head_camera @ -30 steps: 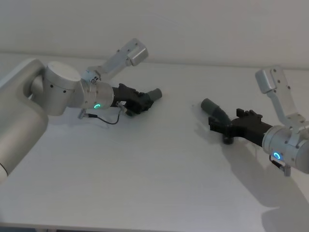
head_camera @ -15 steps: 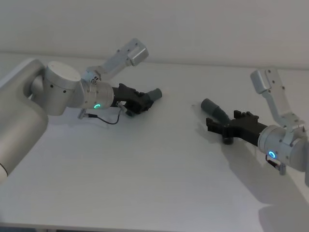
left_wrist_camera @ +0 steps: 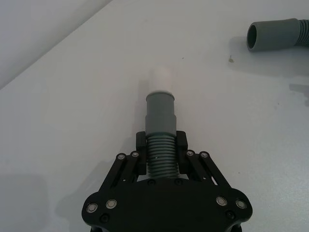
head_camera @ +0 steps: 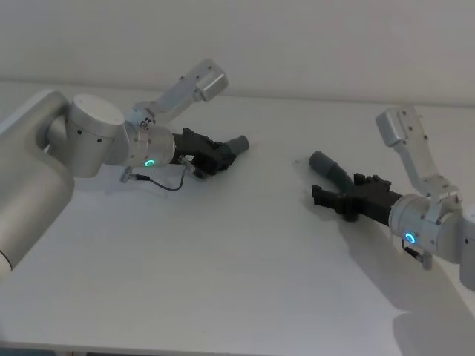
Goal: Use both hands to pick up one end of the pipe from the table, align the ends, and insert them.
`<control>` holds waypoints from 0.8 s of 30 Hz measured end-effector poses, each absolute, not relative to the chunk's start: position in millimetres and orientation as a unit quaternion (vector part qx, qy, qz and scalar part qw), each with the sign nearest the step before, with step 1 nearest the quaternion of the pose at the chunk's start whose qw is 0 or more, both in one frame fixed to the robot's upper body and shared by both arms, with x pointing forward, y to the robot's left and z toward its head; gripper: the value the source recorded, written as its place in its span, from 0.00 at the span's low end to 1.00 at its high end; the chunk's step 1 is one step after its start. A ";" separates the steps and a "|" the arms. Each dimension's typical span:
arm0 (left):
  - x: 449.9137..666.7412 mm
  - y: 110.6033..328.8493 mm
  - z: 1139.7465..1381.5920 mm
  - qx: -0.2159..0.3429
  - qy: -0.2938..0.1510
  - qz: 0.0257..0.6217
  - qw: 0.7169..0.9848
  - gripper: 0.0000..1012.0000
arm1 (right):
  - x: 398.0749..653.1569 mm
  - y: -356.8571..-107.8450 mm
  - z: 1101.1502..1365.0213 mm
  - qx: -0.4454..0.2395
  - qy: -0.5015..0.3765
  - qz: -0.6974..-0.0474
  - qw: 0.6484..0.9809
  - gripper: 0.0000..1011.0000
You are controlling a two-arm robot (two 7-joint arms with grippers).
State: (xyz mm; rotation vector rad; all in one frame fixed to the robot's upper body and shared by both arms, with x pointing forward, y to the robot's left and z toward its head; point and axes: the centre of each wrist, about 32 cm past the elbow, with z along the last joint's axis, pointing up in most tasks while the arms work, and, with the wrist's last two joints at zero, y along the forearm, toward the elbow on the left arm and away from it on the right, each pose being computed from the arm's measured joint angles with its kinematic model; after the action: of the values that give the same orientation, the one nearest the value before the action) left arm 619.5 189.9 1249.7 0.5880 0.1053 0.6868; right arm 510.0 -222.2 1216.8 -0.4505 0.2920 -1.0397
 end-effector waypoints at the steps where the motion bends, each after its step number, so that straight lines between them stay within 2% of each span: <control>1: 619.5 189.9 1249.7 0.284 0.051 0.332 0.898 0.33 | 510.3 -221.9 1216.5 -0.213 0.138 -0.491 0.834 0.99; 6: 619.5 189.8 1249.7 0.284 0.051 0.332 0.898 0.33 | 511.6 -220.5 1215.2 -0.215 0.138 -0.490 0.833 0.99; 9: 619.5 189.9 1249.7 0.284 0.051 0.332 0.898 0.33 | 512.4 -219.8 1214.5 -0.215 0.138 -0.490 0.834 0.94; 14: 619.5 189.9 1249.6 0.284 0.051 0.332 0.898 0.33 | 513.1 -219.3 1213.9 -0.216 0.138 -0.490 0.833 0.79; 17: 619.5 189.9 1249.6 0.284 0.051 0.332 0.898 0.33 | 513.4 -218.9 1213.5 -0.216 0.138 -0.490 0.833 0.74; 18: 619.5 189.9 1249.6 0.284 0.051 0.332 0.898 0.33 | 513.5 -218.8 1213.4 -0.217 0.138 -0.490 0.833 0.68; 19: 619.5 189.9 1249.6 0.284 0.051 0.332 0.898 0.33 | 513.6 -218.8 1213.3 -0.217 0.138 -0.490 0.833 0.68; 24: 619.5 189.9 1249.6 0.284 0.051 0.332 0.898 0.33 | 513.8 -218.2 1212.8 -0.217 0.138 -0.489 0.834 0.50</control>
State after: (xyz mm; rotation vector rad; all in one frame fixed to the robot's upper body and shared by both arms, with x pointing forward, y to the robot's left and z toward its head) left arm 619.5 189.9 1249.6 0.5883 0.1053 0.6869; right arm 513.8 -218.2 1212.8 -0.4588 0.2918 -1.0367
